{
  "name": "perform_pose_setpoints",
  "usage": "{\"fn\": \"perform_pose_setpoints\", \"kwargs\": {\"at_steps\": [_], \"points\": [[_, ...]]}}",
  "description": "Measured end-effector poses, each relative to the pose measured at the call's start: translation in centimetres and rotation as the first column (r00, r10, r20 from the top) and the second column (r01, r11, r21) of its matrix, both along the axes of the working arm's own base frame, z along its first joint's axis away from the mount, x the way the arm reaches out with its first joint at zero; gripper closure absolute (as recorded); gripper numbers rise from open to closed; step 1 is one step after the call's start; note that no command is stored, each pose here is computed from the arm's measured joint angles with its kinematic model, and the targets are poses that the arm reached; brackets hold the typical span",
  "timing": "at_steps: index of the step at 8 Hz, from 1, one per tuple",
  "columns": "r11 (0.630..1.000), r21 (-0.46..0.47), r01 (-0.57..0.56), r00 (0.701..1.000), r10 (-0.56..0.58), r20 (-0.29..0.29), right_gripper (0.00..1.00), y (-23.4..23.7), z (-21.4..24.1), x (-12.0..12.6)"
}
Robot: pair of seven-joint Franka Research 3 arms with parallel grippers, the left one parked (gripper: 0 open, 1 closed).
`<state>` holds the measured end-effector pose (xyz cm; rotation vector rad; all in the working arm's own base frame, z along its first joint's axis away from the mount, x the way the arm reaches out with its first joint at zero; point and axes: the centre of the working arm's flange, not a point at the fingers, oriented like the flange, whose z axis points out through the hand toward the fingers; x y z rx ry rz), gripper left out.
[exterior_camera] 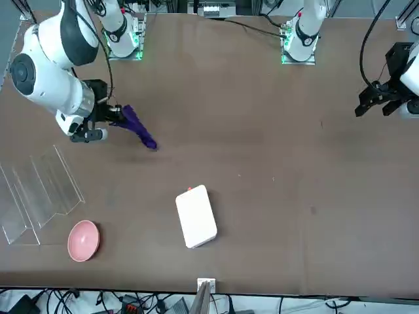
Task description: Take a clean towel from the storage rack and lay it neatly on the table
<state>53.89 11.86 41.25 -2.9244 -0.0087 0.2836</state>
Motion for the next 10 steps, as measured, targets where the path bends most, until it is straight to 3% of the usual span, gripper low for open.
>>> {"fn": "perform_pose_setpoints", "kwargs": {"at_steps": [3,5,9,10], "points": [[1.0,0.029,0.004,1.0,-0.004,0.014,0.97,-10.2,-8.0,0.4],[0.999,0.04,0.024,0.997,-0.027,0.072,0.97,-16.0,-11.4,1.4],[0.998,0.03,0.055,0.989,-0.058,0.139,0.96,-16.5,-17.6,3.0],[0.998,0.026,0.064,0.985,-0.067,0.16,0.84,-16.7,-18.4,3.4]]}}
